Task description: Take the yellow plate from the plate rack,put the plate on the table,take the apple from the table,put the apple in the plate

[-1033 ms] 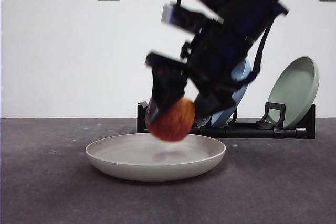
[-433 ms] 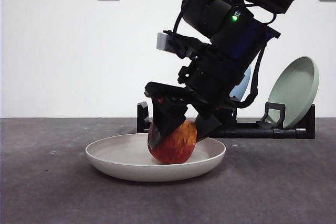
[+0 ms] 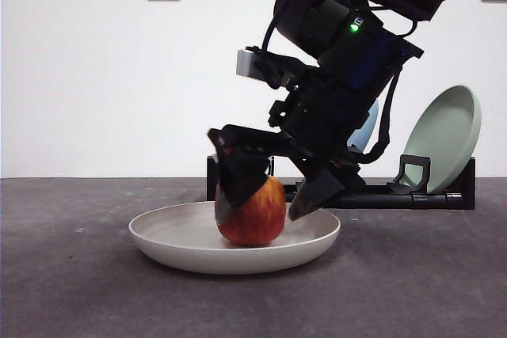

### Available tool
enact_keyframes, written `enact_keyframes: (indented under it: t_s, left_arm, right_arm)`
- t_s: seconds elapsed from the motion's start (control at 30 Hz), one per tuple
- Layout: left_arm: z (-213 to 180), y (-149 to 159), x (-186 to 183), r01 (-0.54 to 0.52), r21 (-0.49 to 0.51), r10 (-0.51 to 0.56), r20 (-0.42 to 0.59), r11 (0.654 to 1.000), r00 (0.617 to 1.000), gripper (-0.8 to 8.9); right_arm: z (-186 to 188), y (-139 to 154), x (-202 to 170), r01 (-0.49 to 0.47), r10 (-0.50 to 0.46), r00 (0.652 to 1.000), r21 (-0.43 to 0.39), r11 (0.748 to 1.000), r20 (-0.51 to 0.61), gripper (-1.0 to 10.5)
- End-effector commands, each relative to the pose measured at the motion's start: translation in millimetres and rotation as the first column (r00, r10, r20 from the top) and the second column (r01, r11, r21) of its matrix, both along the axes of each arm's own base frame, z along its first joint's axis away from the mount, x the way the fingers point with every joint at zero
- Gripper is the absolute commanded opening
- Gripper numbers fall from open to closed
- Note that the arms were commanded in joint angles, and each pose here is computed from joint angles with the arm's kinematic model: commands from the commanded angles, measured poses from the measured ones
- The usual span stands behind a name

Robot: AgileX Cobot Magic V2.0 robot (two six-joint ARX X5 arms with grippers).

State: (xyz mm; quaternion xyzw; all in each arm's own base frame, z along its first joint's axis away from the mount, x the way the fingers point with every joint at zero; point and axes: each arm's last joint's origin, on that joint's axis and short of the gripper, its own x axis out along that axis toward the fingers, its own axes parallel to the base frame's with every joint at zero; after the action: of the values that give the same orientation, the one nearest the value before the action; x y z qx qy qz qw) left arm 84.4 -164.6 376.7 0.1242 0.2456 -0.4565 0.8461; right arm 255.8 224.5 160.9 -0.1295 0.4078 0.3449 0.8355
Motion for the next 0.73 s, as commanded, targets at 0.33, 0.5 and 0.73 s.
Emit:
enact_keyframes:
  t_s: [0.33,0.5,0.73]
  left_arm:
    - [-3,1,0,0.001,0.020,-0.001,-0.010,1.000,1.000,2.86]
    - [-5,2,-1,0.002,0.041,-0.001,-0.020,0.999,1.000,2.86]
    - [-7,3,-2,0.003,0.062,-0.001,-0.031,0.998,1.000,2.86]
  right_arm:
    - [43,-12,-15,-0.003,0.001,0.999,0.037,0.999,0.048,6.0]
    - [85,-36,-43,-0.003,0.002,0.999,0.038,0.999,0.048,6.0]
    - [128,-85,-99,-0.008,0.008,1.000,-0.004,1.000,-0.011,6.0]
